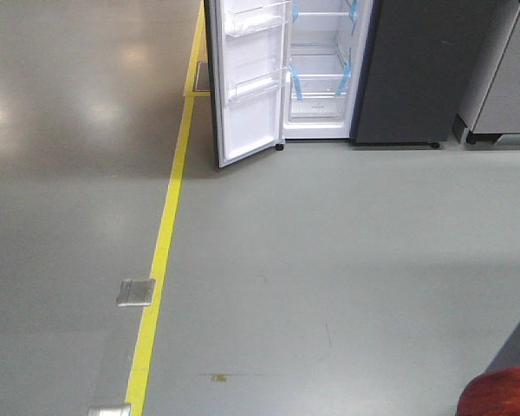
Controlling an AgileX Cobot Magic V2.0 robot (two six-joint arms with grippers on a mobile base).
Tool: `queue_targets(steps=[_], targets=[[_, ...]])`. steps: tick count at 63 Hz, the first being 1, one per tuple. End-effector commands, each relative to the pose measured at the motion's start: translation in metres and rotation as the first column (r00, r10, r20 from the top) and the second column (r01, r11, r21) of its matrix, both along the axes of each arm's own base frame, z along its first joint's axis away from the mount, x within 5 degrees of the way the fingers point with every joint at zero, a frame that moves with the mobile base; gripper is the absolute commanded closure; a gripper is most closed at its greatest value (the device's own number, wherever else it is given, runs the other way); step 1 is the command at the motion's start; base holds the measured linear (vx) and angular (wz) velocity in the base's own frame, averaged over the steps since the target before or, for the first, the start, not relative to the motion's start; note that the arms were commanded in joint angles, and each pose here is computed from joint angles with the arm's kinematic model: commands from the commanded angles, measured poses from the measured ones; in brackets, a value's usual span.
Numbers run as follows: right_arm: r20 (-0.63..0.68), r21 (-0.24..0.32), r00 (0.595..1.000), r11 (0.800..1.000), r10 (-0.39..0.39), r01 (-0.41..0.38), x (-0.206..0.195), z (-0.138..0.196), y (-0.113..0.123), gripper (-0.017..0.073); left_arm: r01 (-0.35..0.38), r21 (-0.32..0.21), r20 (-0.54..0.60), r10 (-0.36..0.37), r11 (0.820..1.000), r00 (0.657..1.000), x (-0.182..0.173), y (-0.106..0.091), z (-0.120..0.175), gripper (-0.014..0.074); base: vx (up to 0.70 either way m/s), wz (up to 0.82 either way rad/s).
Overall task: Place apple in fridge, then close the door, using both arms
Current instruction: 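Drive toward the open refrigerator holding the apple in the right gripper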
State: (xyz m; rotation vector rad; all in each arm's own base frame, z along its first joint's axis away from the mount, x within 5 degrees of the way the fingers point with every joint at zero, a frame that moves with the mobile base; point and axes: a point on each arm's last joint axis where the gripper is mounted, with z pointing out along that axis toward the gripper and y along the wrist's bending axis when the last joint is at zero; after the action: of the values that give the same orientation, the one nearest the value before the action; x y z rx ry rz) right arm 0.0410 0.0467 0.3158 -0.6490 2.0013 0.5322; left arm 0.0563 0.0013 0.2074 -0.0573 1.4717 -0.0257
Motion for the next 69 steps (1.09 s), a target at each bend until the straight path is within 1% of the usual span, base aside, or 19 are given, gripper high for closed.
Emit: queue_targets(steps=[1, 69], targets=[[0.067, 0.057, 0.998, 0.998, -0.016, 0.012, 0.0027, 0.0132, 0.0011, 0.0158, -0.003, -0.016, 0.064, 0.004, 1.0, 0.998, -0.0011, 0.0004, -0.0001, 0.06, 0.34, 0.02], [0.067, 0.057, 0.998, 0.998, -0.016, 0.012, 0.0027, 0.0132, 0.0011, 0.0158, -0.003, -0.016, 0.064, 0.004, 1.0, 0.998, -0.0011, 0.0004, -0.0001, 0.06, 0.33, 0.01]])
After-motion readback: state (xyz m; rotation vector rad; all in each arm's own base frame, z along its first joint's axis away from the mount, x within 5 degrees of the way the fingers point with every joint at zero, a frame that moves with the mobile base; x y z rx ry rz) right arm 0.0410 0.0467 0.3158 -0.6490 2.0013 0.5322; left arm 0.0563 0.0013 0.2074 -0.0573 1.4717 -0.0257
